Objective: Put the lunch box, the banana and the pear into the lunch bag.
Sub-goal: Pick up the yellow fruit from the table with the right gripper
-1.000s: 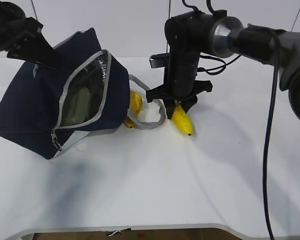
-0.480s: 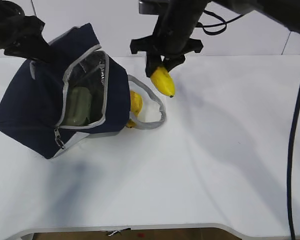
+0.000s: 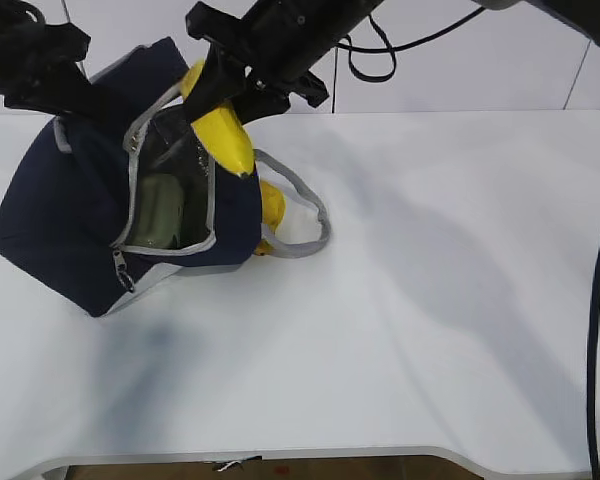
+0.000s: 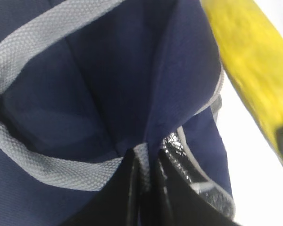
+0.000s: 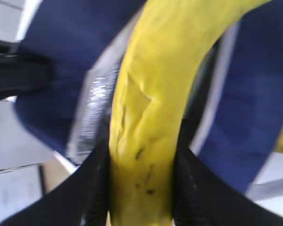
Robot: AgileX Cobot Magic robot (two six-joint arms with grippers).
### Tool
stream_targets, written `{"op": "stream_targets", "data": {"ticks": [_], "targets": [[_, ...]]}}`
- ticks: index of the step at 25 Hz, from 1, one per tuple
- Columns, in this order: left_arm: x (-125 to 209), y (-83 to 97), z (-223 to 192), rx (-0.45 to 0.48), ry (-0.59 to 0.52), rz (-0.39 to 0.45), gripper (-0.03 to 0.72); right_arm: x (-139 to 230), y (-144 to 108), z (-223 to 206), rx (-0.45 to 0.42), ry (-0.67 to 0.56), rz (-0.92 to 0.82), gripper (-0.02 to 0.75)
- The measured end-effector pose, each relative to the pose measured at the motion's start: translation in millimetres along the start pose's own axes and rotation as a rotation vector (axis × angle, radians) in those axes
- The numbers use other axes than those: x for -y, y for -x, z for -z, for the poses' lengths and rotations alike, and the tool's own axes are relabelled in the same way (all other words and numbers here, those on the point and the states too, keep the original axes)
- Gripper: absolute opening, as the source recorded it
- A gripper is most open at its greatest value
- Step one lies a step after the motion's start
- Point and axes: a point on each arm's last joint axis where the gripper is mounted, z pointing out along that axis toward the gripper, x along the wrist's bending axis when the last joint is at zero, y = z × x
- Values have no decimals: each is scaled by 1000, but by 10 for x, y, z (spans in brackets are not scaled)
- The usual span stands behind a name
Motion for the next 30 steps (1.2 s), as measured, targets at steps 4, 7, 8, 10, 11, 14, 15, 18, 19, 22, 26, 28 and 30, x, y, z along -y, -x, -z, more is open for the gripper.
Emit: {"op": "stream_targets", "data": {"ticks": [4, 7, 8, 10, 11, 14, 15, 18, 19, 22, 26, 28, 30], "targets": [[-31, -20, 5, -10, 34, 51, 26, -2, -33, 1, -37, 2, -9, 276], [-48, -54, 23, -6, 53, 84, 26, -1, -36, -1, -36, 2, -5, 276], [-52, -51, 24, -1, 57, 91, 26, 2, -46, -8, -37, 0, -1, 276], [-58, -40, 24, 11, 63, 103, 26, 13, -81, -32, -41, -5, 11, 276], [-63, -32, 24, 21, 68, 112, 26, 22, -107, -49, -46, -8, 21, 276], [-68, -20, 25, 35, 73, 124, 26, 46, -126, -154, -68, -28, 34, 276], [-69, -17, 25, 38, 74, 126, 26, 56, -118, -212, -83, -38, 35, 276], [-59, -9, 24, 46, 62, 127, 26, 67, -71, -343, -146, -52, 56, 276], [-59, -9, 24, 46, 62, 126, 26, 72, -39, -400, -160, -56, 65, 276], [-51, -5, 24, 49, 53, 126, 25, 87, 33, -512, -180, -66, 98, 276], [-43, -17, 32, 55, 44, 133, 25, 95, 65, -557, -186, -67, 159, 276], [-42, -17, 32, 55, 42, 133, 25, 79, 68, -559, -182, -48, 177, 276], [-37, -14, 32, 58, 37, 132, 25, 45, 81, -571, -172, -10, 186, 276]]}}
